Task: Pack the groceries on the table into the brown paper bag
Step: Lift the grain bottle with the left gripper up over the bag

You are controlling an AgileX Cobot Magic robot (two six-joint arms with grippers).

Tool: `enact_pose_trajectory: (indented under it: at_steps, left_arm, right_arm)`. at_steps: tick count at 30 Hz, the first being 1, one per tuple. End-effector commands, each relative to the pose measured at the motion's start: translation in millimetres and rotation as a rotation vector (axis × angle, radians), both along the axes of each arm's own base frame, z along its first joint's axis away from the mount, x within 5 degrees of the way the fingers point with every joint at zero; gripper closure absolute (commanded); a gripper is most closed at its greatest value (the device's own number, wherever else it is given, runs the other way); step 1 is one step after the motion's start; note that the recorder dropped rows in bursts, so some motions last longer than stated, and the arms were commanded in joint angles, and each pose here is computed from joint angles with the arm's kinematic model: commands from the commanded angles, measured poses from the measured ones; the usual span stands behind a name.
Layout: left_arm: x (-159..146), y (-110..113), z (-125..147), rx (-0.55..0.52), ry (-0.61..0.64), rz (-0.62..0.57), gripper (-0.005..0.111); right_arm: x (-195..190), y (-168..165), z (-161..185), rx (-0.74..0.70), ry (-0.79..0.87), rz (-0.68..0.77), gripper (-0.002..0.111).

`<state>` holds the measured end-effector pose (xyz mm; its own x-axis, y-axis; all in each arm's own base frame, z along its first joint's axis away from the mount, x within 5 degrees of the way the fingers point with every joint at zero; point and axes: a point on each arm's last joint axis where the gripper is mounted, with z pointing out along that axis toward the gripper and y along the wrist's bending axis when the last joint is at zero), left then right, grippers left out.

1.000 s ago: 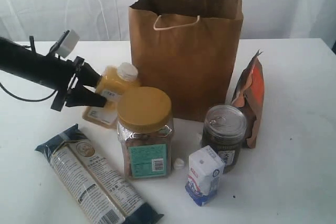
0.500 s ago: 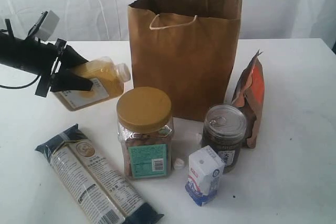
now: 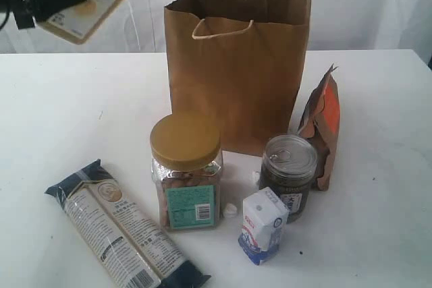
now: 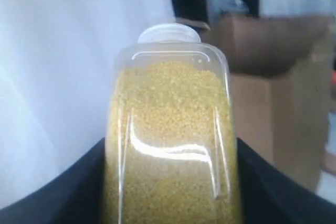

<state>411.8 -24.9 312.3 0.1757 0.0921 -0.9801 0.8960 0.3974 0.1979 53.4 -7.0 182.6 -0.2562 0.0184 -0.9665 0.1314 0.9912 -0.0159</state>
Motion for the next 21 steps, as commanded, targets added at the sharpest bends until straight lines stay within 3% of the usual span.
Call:
enact_pose_trajectory:
  at_steps: [1, 6, 13, 21]
  left_arm:
    - [-9, 0, 46, -0.118, -0.254, -0.03, 0.107]
    - [-10, -27, 65, -0.117, -0.32, -0.102, 0.107]
    - [-24, -87, 89, -0.138, -0.395, -0.259, 0.107]
    - [-32, -124, 84, -0.149, -0.403, -0.343, 0.107]
  right_arm:
    - [0, 0, 0, 0.001, -0.011, -0.001, 0.108]
    - [0, 0, 0, 0.001, -0.011, -0.001, 0.108]
    - [0, 0, 0, 0.001, -0.011, -0.001, 0.108]
    - [0, 0, 0, 0.001, -0.011, -0.001, 0.108]
